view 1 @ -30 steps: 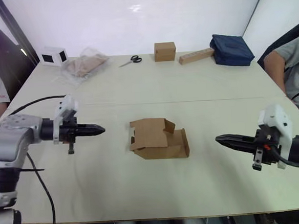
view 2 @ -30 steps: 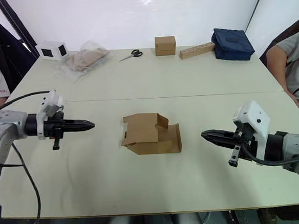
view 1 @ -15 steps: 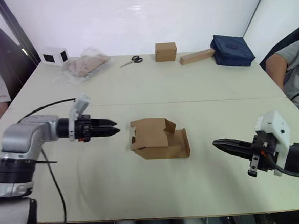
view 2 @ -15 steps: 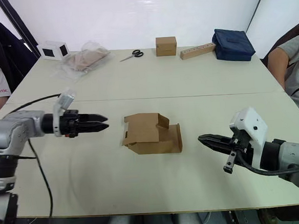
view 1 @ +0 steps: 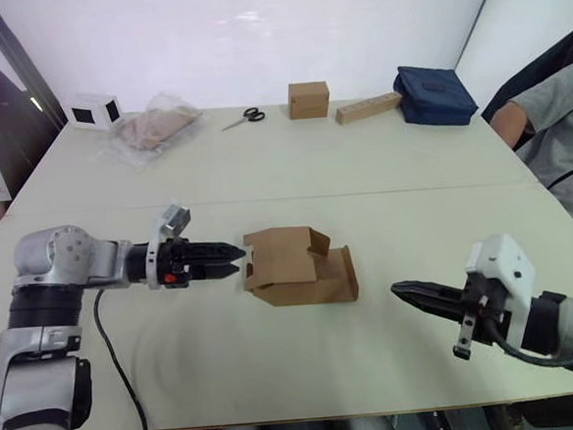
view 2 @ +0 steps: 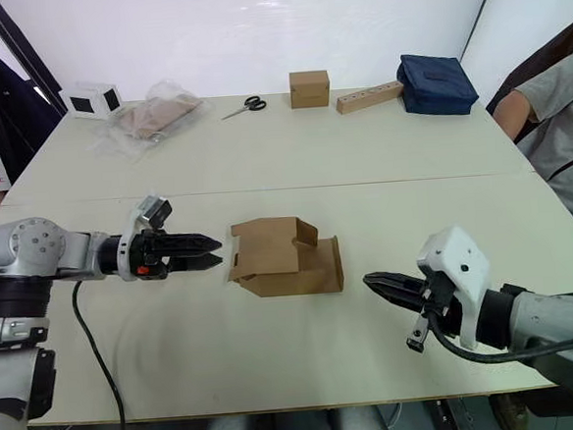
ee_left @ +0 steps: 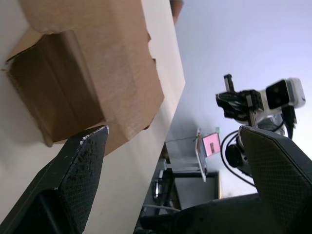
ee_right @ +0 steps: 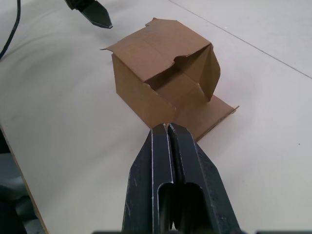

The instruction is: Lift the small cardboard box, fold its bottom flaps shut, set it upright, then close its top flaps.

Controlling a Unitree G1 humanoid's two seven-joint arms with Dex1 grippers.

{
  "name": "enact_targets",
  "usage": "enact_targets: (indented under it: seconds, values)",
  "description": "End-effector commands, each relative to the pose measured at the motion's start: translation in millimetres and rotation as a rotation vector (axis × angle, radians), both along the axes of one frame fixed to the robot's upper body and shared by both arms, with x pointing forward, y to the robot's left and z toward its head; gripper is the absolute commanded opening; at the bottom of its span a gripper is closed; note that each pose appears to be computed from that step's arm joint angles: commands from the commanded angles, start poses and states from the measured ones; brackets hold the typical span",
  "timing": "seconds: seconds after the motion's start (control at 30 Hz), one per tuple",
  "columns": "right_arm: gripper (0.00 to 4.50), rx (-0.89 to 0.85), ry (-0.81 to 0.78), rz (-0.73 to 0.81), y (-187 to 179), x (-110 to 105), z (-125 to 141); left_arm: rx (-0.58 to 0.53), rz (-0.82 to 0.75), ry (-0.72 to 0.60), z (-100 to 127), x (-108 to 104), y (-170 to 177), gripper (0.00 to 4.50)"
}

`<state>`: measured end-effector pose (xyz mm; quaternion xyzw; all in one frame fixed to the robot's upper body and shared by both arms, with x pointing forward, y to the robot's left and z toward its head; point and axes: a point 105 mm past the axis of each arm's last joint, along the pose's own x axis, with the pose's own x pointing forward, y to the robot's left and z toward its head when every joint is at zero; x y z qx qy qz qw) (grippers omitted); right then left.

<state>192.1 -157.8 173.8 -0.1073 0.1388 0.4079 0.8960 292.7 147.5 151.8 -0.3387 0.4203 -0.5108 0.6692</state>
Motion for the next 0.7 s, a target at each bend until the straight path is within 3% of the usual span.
enact_targets:
  seconds: [0.03, 0.27, 0.7]
  values:
    - [0.0, 0.014, -0.048, 0.005, 6, -4, 8, -0.017, 0.005, -0.006, 6, 6, -6, 4.41]
    - [0.0, 0.007, -0.053, -0.006, 7, -3, 9, -0.001, 0.034, -0.011, -14, 18, -23, 4.41]
    - [0.0, -0.019, -0.069, 0.002, 9, -3, 16, -0.133, 0.047, 0.027, -21, 32, -58, 4.41]
